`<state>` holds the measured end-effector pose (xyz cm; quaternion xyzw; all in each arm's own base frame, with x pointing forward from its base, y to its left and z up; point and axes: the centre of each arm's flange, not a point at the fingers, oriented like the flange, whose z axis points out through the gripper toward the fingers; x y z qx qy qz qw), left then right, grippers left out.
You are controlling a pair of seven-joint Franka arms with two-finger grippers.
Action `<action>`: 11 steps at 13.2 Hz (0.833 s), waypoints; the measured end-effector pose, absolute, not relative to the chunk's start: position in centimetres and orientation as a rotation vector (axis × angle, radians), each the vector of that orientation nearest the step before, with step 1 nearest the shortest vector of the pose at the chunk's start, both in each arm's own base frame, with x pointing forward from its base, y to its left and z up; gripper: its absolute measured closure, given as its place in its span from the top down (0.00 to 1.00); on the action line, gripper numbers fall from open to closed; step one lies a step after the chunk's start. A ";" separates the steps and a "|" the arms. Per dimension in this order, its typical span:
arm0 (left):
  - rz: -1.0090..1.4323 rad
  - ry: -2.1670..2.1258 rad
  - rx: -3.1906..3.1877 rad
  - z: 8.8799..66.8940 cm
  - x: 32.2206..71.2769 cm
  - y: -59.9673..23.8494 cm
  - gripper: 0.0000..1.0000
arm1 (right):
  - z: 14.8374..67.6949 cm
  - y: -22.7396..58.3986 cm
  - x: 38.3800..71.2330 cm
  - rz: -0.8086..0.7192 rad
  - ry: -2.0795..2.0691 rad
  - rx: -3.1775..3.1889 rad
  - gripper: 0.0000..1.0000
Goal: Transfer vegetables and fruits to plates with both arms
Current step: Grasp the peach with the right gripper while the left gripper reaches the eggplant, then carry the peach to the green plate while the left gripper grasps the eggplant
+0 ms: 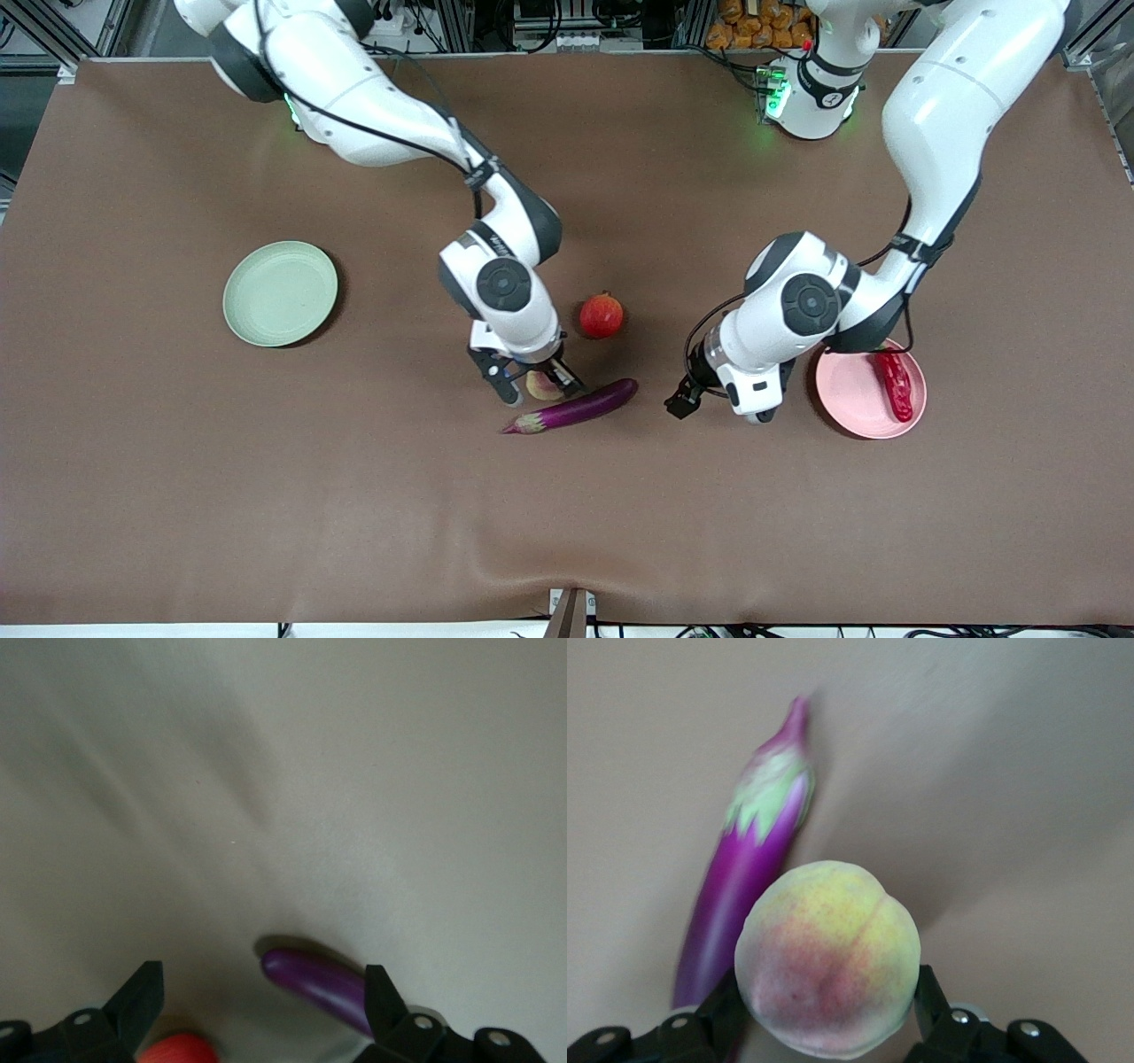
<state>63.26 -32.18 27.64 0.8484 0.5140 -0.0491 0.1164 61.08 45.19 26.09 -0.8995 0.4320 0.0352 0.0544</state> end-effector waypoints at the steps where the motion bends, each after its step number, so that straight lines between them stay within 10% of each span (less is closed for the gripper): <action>1: -0.129 1.557 2.461 26.7 63.2 -33.5 1.00 | 28.6 42.7 62.0 0.200 1.283 -2.764 0.81; 5: -0.033 1.753 2.275 24.4 62.1 -40.7 1.00 | 35.1 30.3 62.9 0.405 1.030 -2.929 0.81; 11: 0.030 1.931 1.893 21.6 61.3 -44.7 1.00 | 32.5 12.1 56.1 0.476 0.602 -3.106 0.81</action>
